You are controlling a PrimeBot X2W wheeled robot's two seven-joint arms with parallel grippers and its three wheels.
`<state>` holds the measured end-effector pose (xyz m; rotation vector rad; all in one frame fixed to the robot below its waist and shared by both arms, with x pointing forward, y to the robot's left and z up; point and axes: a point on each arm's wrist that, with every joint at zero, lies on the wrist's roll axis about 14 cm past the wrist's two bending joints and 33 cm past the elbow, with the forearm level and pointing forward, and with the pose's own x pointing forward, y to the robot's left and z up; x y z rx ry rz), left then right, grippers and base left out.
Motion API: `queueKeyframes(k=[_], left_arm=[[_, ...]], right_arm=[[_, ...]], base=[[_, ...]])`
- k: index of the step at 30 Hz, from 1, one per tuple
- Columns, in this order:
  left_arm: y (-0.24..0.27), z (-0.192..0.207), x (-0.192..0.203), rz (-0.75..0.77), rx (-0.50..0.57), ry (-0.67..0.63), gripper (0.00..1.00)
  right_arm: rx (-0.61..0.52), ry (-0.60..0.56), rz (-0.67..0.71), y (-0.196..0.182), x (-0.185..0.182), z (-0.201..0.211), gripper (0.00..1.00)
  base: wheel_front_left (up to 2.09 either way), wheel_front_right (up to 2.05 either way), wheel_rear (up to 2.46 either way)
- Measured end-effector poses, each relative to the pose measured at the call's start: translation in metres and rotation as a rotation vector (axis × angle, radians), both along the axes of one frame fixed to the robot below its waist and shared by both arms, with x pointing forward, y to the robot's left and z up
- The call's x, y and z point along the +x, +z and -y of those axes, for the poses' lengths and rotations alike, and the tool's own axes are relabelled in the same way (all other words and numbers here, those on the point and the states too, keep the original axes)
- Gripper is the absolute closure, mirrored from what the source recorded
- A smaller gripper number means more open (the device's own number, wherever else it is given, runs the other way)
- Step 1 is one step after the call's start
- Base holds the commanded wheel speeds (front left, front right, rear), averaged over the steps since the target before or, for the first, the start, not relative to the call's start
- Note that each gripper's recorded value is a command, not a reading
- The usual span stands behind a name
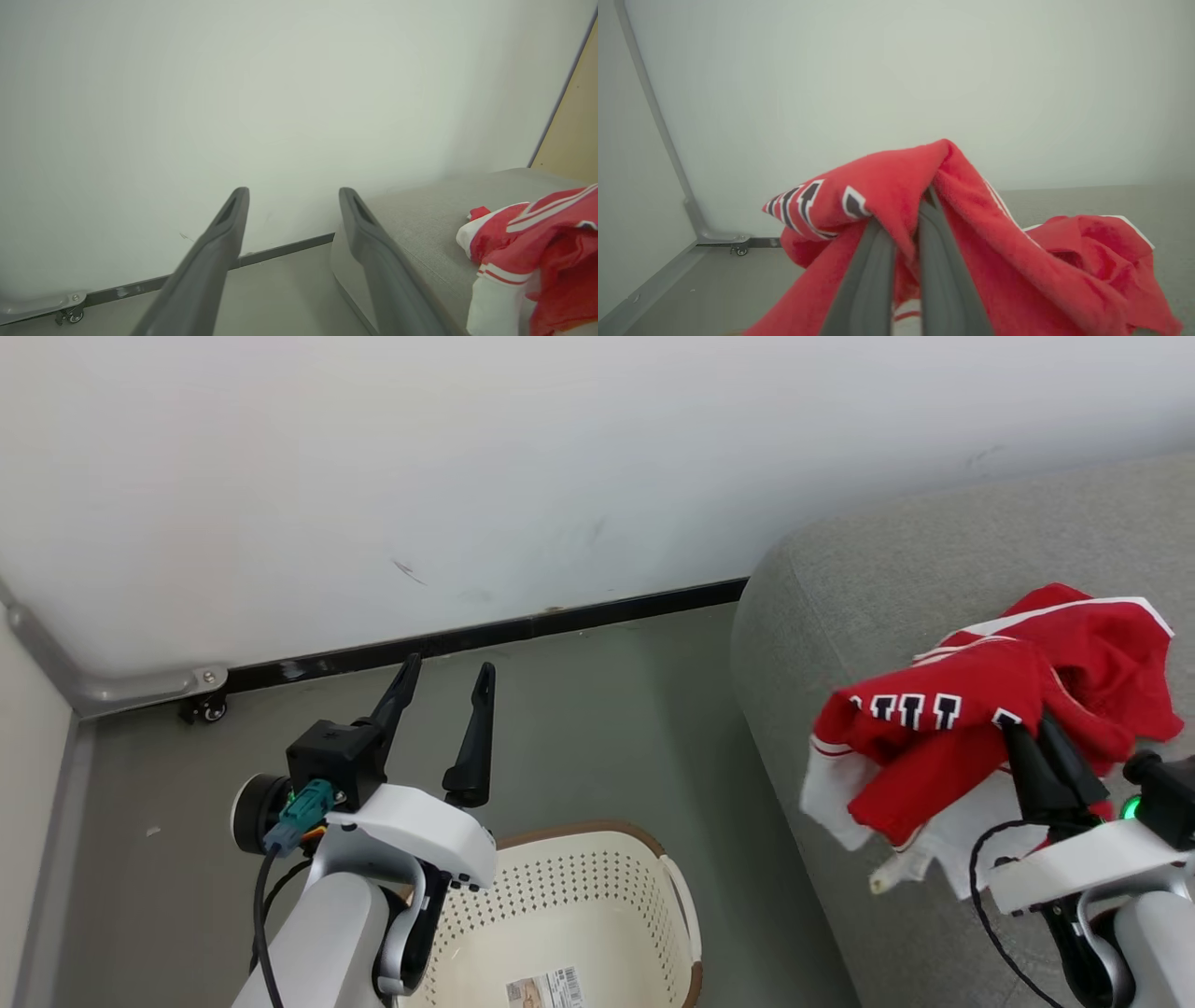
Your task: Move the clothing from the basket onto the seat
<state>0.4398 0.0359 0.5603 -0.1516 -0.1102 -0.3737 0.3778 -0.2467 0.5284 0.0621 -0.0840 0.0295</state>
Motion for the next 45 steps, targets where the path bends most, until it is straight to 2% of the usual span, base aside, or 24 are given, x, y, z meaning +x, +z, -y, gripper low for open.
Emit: queueKeyframes(k=[3,10,19,26,35,41,45], left_arm=[[0.003,0.011,0.000,0.016,-0.008,-0.029,0.00],[0.002,0.029,-0.001,0.021,-0.016,-0.081,0.00],[-0.002,0.045,0.001,0.010,-0.030,-0.116,0.00],[-0.005,0.057,0.002,0.004,-0.037,-0.141,0.00],[-0.010,0.062,0.007,-0.005,-0.043,-0.139,0.00],[-0.011,0.050,0.018,0.011,-0.038,-0.102,0.00],[-0.004,0.038,0.027,0.047,-0.029,-0.067,0.00]], right_arm=[[-0.007,-0.073,-0.002,-0.003,-0.018,0.024,1.00],[0.008,-0.178,0.005,-0.006,-0.051,0.052,1.00],[0.030,-0.285,0.006,-0.012,-0.093,0.072,1.00],[0.042,-0.326,0.022,-0.009,-0.112,0.076,1.00],[0.039,-0.371,0.064,0.012,-0.121,0.093,1.00],[0.000,-0.370,0.156,0.062,-0.100,0.115,1.00],[-0.031,-0.364,0.169,0.084,-0.085,0.126,1.00]], base=[[0.00,0.00,0.00],[0.00,0.00,0.00],[0.00,0.00,0.00],[0.00,0.00,0.00],[0.00,0.00,0.00],[0.00,0.00,0.00],[0.00,0.00,0.00]])
